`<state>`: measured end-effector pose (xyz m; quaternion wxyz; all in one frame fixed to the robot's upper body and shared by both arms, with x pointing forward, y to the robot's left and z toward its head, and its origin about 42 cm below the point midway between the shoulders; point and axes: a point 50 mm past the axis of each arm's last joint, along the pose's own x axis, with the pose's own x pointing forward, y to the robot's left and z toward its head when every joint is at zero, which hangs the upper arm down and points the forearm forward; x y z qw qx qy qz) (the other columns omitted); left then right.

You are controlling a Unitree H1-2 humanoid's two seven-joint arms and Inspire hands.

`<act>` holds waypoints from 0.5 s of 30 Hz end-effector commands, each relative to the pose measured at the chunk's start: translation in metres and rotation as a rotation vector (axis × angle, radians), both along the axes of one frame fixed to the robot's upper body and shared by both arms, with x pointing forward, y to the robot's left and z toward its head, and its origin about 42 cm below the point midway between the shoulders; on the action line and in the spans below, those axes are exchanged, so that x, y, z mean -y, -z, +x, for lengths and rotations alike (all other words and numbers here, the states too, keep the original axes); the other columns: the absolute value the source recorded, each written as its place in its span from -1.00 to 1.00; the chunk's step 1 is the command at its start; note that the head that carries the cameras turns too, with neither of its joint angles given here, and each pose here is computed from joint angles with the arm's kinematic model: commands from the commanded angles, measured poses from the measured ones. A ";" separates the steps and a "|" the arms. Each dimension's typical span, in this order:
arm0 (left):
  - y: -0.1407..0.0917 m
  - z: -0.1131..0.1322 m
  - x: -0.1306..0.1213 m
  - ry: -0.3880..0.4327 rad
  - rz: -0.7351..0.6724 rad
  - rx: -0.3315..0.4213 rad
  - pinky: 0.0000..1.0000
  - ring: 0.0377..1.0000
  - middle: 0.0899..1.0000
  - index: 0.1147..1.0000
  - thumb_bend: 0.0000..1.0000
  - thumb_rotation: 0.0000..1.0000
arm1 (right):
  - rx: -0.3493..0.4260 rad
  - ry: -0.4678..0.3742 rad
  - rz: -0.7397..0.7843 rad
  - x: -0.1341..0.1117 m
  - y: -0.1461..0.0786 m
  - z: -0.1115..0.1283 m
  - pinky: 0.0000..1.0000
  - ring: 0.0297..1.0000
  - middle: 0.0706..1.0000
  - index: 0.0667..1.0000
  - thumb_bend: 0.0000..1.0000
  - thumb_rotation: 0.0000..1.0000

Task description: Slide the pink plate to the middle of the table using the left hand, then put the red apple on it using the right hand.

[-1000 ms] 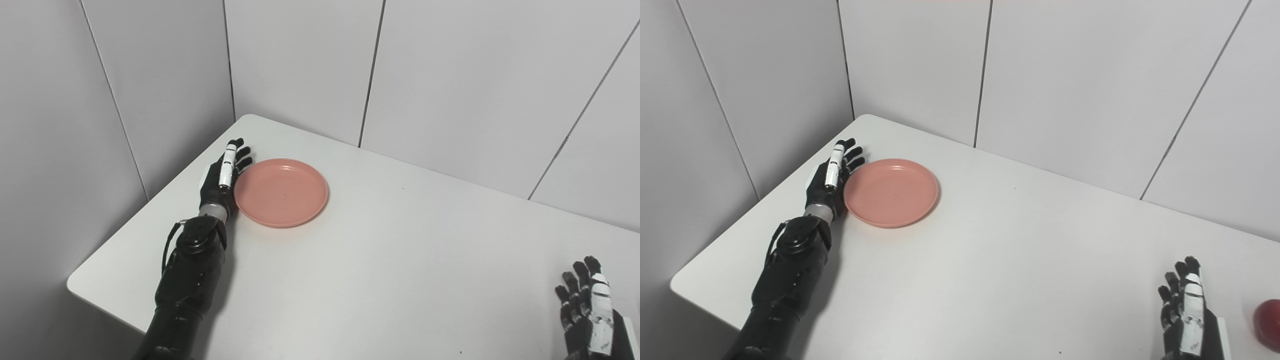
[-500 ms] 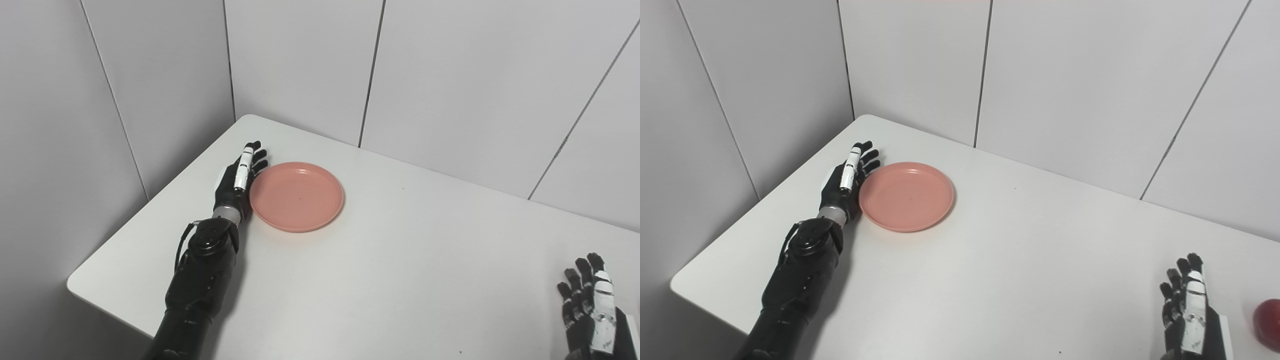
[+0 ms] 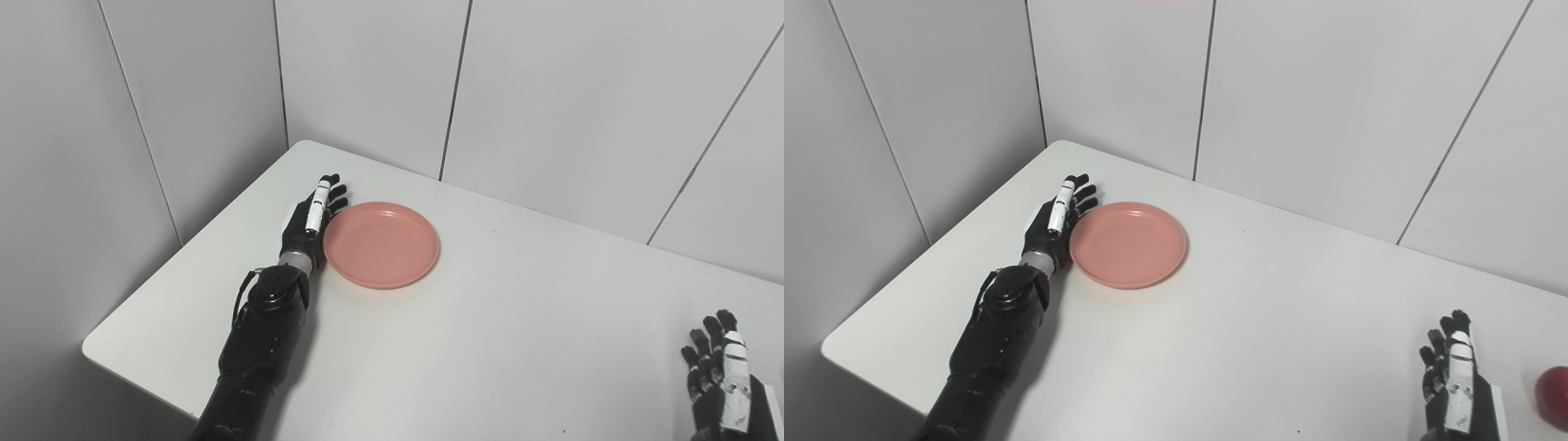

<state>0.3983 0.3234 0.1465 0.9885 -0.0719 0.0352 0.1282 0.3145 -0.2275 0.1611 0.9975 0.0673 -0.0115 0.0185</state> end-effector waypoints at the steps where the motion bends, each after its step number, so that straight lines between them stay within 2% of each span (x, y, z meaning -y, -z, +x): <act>1: -0.015 0.013 0.012 0.053 0.012 0.044 0.75 0.77 0.77 0.72 -0.40 1.00 | 0.073 -0.013 -0.009 -0.001 -0.014 0.005 1.00 1.00 1.00 1.00 -0.82 1.00; 15: -0.011 0.015 0.025 0.096 0.012 0.047 0.75 0.77 0.77 0.72 -0.37 1.00 | 0.076 -0.016 -0.024 0.000 -0.007 0.008 1.00 0.99 0.99 1.00 -0.73 1.00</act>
